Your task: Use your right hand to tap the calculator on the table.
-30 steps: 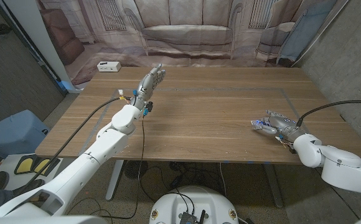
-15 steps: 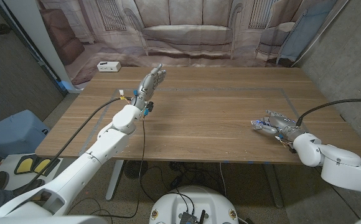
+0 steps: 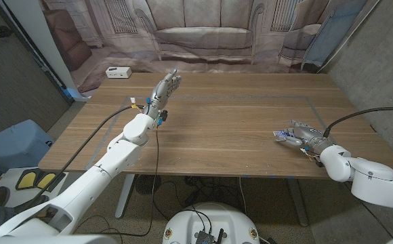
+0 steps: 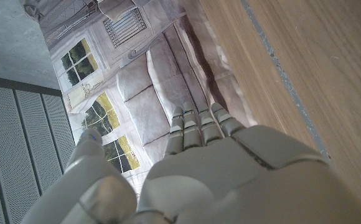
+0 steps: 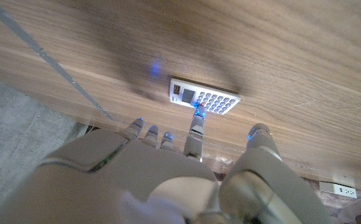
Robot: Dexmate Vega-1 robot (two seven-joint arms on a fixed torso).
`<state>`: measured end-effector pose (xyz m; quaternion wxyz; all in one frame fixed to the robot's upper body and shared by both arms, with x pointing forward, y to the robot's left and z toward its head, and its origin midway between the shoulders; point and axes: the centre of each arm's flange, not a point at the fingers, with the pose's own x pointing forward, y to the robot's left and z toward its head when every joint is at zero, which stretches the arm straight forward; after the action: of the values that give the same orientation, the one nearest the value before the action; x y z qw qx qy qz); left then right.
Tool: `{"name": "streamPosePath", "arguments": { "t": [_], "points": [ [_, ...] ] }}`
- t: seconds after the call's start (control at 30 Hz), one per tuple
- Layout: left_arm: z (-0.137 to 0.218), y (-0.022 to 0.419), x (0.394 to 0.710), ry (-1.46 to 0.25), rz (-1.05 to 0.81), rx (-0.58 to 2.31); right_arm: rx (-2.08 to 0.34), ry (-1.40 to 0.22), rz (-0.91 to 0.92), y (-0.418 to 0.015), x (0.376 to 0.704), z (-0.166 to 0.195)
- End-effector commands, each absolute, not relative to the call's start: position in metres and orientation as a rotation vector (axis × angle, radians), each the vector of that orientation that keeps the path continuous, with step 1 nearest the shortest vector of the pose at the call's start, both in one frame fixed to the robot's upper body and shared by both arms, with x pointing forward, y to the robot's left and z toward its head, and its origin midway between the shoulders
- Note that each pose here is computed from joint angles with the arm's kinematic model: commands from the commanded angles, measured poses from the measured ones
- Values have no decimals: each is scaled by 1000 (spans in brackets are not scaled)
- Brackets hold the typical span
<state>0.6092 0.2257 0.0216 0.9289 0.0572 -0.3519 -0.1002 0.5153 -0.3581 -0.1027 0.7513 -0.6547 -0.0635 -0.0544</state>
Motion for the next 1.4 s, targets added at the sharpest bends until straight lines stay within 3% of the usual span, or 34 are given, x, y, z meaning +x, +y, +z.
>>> {"name": "streamPosePath", "arguments": {
  "t": [0.03,1.4],
  "points": [
    [24,224,611,-723,-209,121,-1432,-164,-133,-357,514,-95],
    [25,222,615,-721,-216,118,-1373,-235,-163,-358,508,-88]
  ]
}}
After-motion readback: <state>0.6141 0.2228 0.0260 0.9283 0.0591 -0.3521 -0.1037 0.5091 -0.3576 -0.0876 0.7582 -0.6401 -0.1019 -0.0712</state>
